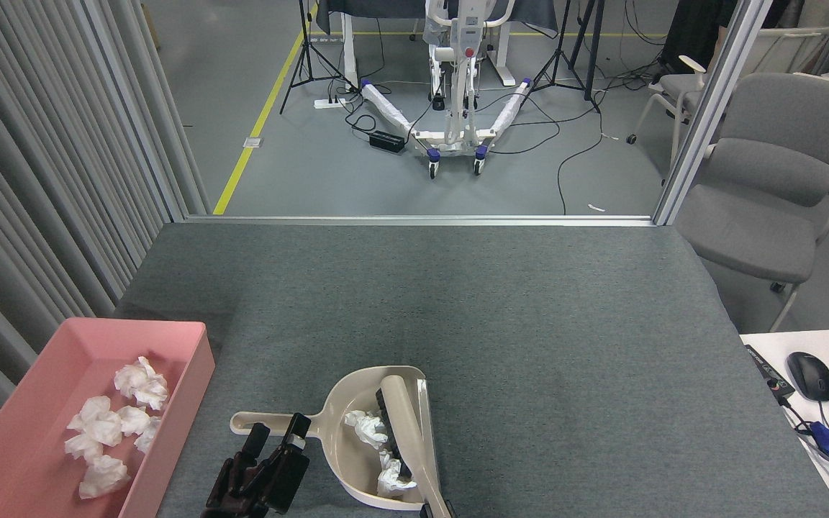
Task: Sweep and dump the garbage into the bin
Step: 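Grasp the dustpan handle with the left hand, withdraw the brush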
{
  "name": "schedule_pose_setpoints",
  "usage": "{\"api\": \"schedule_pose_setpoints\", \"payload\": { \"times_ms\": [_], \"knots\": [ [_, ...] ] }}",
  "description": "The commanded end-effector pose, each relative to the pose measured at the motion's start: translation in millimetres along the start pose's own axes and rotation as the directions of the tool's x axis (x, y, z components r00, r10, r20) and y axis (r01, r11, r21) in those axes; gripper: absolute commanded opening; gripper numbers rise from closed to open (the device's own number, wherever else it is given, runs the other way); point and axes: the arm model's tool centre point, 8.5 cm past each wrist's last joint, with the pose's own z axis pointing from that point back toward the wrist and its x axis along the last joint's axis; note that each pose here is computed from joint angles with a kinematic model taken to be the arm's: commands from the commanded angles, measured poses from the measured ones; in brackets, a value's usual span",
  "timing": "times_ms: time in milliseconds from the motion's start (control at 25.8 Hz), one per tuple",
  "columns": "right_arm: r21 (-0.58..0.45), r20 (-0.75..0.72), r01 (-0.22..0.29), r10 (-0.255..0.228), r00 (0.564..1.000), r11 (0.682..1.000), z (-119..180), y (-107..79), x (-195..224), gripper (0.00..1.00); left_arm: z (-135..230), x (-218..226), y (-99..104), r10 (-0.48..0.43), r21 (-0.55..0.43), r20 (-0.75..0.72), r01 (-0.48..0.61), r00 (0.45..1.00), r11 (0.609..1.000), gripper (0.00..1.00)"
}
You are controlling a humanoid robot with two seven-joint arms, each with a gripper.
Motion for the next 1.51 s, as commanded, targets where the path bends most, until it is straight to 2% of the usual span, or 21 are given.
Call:
{"api": "schedule_pose_setpoints", "payload": {
  "times_ms": [0, 78, 465, 620, 931, 1086, 1318, 1473],
  "knots": [
    [-0.002, 0.017, 0.005, -0.005, 1.0, 1.0, -1.6, -0.2, 8.7, 0.0, 0.6, -13.8, -7.0, 0.105, 0.007, -0.114, -0.105, 0.988, 0.994, 0.99],
    [-0.008, 0.024, 0.008, -0.008, 1.0, 1.0, -3.8, -2.1, 11.7, 0.0, 0.1, -19.9, -9.2, 0.143, 0.009, -0.147, -0.144, 0.979, 0.99, 0.99],
    [-0.044, 0.048, 0.017, -0.015, 0.999, 0.999, -10.2, -12.8, 20.3, 0.0, -17.9, -39.3, -32.5, 0.179, 0.001, -0.21, -0.183, 0.961, 0.983, 0.99],
    [-0.068, 0.053, 0.016, -0.012, 0.998, 0.998, -14.3, -19.0, 20.9, 0.0, -31.3, -44.1, -32.8, 0.177, 0.02, -0.219, -0.177, 0.96, 0.984, 0.84],
    [-0.118, 0.035, 0.006, -0.002, 0.999, 0.993, -14.5, -36.4, 11.0, 0.0, -38.4, -61.0, -37.1, 0.182, 0.016, -0.27, -0.185, 0.945, 0.983, 0.83],
    [-0.147, -0.048, -0.019, 0.012, 0.999, 0.989, -12.4, -47.0, -23.1, 0.0, -44.3, -64.6, -36.4, 0.193, 0.022, -0.28, -0.195, 0.94, 0.981, 0.83],
    [-0.141, -0.164, -0.106, 0.082, 0.983, 0.984, -2.3, -52.1, -86.3, 0.0, -57.1, -74.5, -35.4, 0.189, 0.034, -0.303, -0.188, 0.934, 0.982, 0.83],
    [-0.127, -0.211, -0.151, 0.122, 0.97, 0.98, 6.6, -55.4, -125.4, 0.0, -57.8, -81.7, -24.2, 0.195, 0.076, -0.308, -0.18, 0.931, 0.981, 0.71]
  ]
}}
